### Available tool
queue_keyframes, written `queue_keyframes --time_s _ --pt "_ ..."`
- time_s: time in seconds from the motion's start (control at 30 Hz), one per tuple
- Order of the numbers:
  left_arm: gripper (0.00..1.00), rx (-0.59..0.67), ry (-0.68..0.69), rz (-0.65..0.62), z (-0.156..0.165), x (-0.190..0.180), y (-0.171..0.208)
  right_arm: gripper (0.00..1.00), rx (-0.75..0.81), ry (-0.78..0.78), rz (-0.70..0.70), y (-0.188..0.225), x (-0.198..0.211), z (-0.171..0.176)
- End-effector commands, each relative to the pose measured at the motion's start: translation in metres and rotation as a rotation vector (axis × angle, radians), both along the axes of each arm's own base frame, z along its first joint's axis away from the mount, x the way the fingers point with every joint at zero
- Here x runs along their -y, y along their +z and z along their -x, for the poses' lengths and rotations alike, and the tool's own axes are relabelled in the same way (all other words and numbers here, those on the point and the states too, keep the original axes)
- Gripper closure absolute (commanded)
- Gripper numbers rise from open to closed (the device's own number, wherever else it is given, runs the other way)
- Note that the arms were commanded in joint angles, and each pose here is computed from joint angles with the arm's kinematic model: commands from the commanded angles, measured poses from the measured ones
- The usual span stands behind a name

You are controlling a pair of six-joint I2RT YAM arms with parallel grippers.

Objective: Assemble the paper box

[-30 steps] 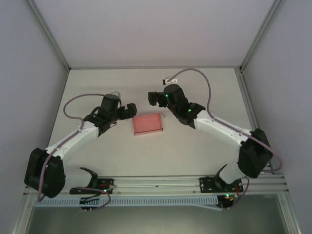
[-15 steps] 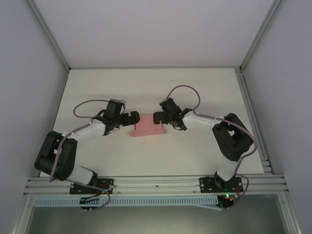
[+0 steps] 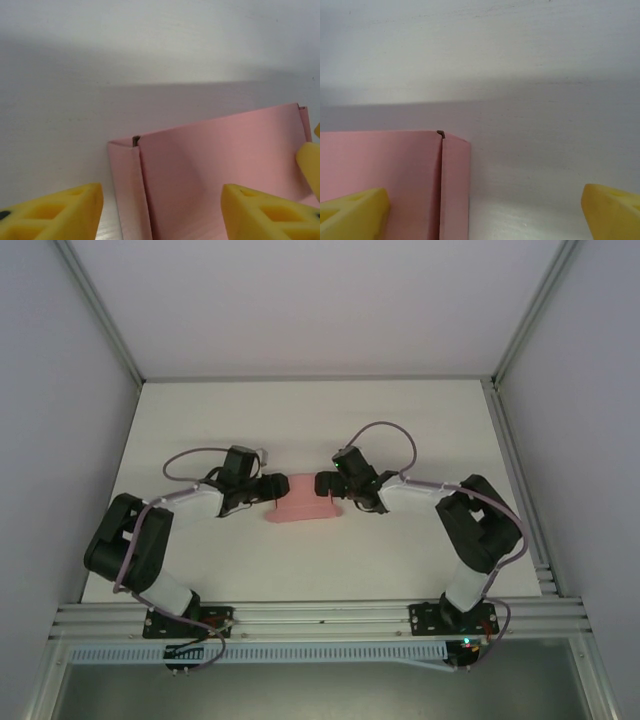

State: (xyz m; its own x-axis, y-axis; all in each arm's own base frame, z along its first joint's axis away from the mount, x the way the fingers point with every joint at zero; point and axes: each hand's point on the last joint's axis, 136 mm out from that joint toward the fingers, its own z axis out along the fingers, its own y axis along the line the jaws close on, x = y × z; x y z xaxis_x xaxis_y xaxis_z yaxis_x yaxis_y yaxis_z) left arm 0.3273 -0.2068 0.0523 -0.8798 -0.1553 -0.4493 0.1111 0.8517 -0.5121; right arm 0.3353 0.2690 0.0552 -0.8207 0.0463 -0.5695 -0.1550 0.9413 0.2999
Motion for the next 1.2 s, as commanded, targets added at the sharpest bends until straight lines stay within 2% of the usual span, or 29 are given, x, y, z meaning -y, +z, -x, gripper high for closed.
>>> queue_keyframes --time_s 0.0,0.2,0.37,0.5,0.6,0.8,1.17 --pt "0.5 -0.022 -0.01 0.021 0.005 0.001 -0.008 0.0 0.024 -0.037 -0.037 0.018 0.005 0.005" --pt "0.73 -0.049 -0.007 0.09 0.011 0.003 -0.016 0.0 0.009 -0.123 -0.131 0.032 0.016 0.016" --pt "0.8 -0.06 -0.005 0.173 0.016 0.0 -0.023 0.0 -0.026 -0.053 -0.275 0.039 0.0 0.03" --pt "0.92 -0.056 -0.005 0.268 0.017 -0.002 -0.021 0.0 -0.098 -0.005 -0.357 0.032 -0.009 0.042" --pt "0.99 -0.04 -0.009 0.287 0.017 -0.002 -0.017 0.01 -0.142 0.01 -0.427 0.027 -0.015 0.044" --pt "1.0 -0.024 -0.001 0.305 0.016 -0.008 -0.014 0.04 -0.18 0.063 -0.547 0.029 -0.034 0.042" --pt "1.0 -0.025 0.02 0.431 0.019 -0.016 -0.015 0.06 -0.252 0.038 -0.53 0.011 -0.03 0.045"
